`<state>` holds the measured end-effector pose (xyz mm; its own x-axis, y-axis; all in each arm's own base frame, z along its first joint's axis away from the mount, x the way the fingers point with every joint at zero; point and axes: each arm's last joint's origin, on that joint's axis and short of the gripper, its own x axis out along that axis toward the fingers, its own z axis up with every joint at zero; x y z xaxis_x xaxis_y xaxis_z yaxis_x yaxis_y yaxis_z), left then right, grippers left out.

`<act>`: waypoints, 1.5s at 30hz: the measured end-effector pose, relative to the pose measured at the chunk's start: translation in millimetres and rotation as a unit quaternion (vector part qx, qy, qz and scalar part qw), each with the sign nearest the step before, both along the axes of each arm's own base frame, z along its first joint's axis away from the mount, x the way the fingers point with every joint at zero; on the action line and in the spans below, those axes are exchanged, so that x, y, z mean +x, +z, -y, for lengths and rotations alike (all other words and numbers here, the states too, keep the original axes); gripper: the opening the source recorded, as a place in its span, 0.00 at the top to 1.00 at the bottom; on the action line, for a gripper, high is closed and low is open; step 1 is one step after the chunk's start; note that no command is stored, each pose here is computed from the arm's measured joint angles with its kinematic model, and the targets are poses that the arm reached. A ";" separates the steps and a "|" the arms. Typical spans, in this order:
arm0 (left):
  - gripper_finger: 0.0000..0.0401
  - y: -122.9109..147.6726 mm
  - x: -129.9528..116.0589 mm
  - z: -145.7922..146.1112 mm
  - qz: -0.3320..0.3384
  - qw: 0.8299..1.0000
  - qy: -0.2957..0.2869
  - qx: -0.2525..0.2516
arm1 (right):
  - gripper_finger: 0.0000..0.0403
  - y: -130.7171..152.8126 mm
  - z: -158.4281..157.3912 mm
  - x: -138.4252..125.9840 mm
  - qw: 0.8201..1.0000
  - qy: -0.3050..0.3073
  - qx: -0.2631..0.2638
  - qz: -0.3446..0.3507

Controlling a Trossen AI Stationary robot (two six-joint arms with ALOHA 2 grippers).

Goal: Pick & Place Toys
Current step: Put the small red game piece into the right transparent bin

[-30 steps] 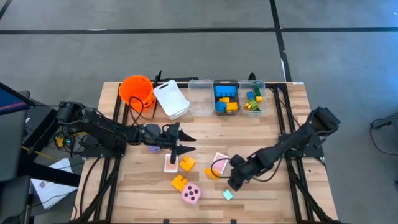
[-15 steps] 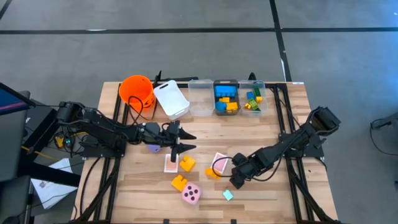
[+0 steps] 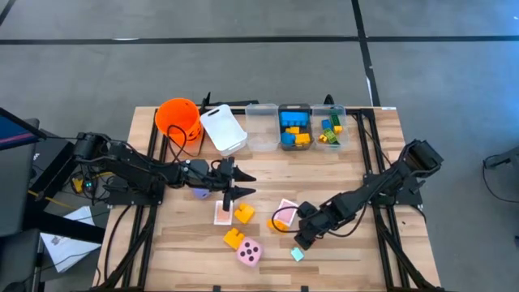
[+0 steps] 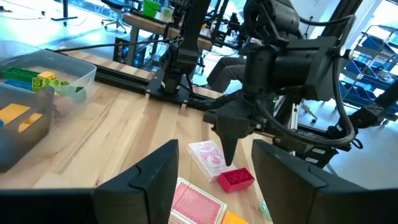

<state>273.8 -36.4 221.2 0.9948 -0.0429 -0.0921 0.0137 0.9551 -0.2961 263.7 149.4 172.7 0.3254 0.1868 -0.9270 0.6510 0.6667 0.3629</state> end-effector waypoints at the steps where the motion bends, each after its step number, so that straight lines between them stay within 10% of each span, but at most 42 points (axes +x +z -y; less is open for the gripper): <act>1: 0.51 -0.1 0.0 0.0 0.000 1.000 0.000 0.000 | 0.20 1.5 -0.1 0.1 1.000 0.000 -0.002 -0.003; 45: 0.51 -0.8 -0.1 0.1 -0.004 1.000 0.000 0.001 | 0.20 1.0 2.5 -0.9 0.999 -0.015 -0.035 -0.012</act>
